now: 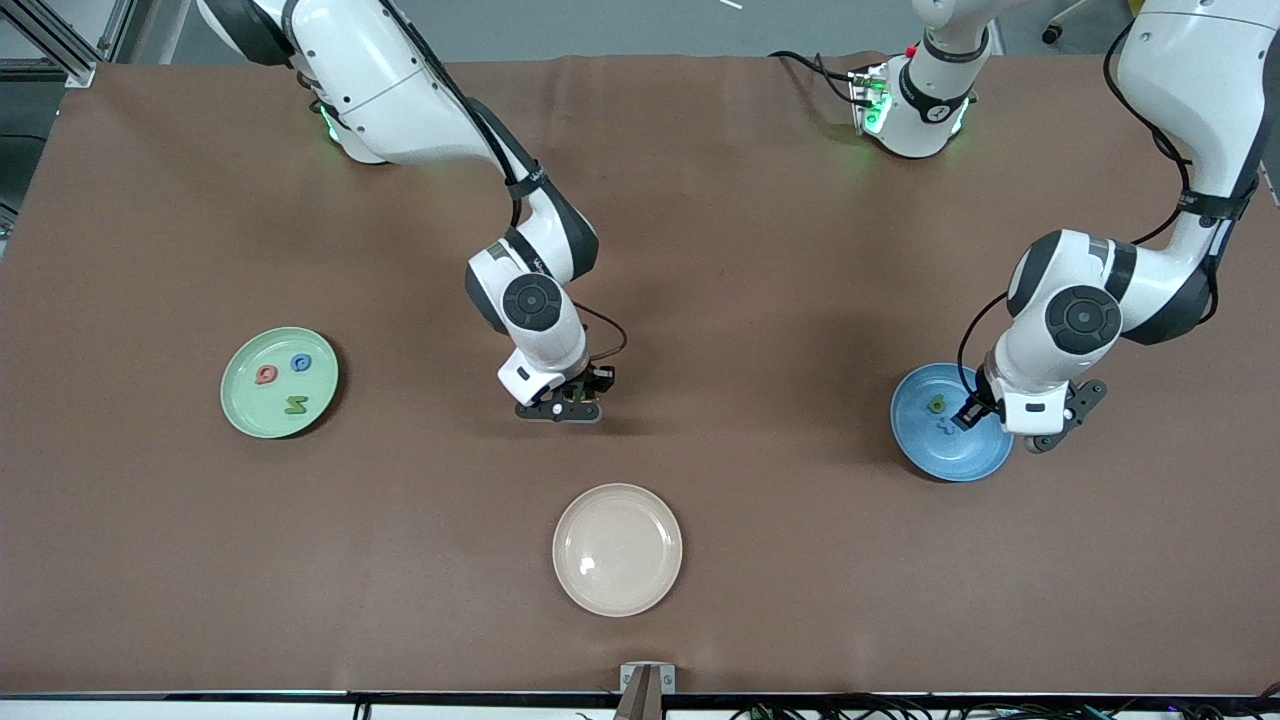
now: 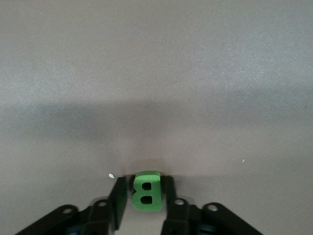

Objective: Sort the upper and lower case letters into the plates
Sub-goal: 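Carry n and m to the blue plate while the right gripper grasps the B, then release n and m, retract the left arm while the right gripper carries B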

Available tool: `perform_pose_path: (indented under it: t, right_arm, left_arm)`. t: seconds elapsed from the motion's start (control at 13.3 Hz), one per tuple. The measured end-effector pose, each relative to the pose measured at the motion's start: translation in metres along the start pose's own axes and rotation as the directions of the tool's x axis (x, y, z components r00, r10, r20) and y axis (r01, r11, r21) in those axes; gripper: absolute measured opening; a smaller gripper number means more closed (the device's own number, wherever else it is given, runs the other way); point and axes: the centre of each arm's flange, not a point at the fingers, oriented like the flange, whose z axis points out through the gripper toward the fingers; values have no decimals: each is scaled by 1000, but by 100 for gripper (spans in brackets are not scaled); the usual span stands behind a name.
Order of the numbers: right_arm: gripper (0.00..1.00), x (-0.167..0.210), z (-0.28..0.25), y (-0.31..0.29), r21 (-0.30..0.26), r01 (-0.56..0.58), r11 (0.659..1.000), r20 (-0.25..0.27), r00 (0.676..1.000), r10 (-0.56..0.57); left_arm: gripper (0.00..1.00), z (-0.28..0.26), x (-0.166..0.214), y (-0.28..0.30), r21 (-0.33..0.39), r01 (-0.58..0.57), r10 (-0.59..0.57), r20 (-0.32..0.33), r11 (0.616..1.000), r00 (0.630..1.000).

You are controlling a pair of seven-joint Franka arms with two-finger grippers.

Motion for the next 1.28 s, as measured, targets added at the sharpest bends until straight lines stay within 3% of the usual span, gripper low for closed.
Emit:
perform_pose_path:
  t: [0.08, 0.3, 0.45, 0.6, 0.91, 1.28]
  right_arm:
    - [27, 0, -1, 0, 1, 0, 1000, -1, 1000, 0]
    - [27, 0, 0, 0, 1, 0, 1000, -1, 1000, 0]
    - [27, 1, -2, 0, -2, 0, 1000, 2, 1000, 0]
    - [27, 4, -21, 4, -54, -5, 999, 55, 998, 8]
    - [27, 25, -132, 49, -139, -12, 990, 121, 992, 29]
    - [27, 60, -186, 172, -118, 105, 987, 186, 979, -82]
  left_arm:
    - [72, -2, -2, 3, -3, -5, 5, -2, 1000, 1000]
    - [100, -12, 2, 9, -22, -1, 1, -18, 1000, 1000]
    - [100, -25, 4, 17, -41, -4, 2, -33, 999, 999]
    - [100, -39, 1, 25, -30, -16, 15, -34, 999, 999]
    - [100, -104, -7, 51, 15, -88, 89, -27, 996, 996]
    - [100, -223, 17, 44, 28, -300, 301, -26, 953, 953]
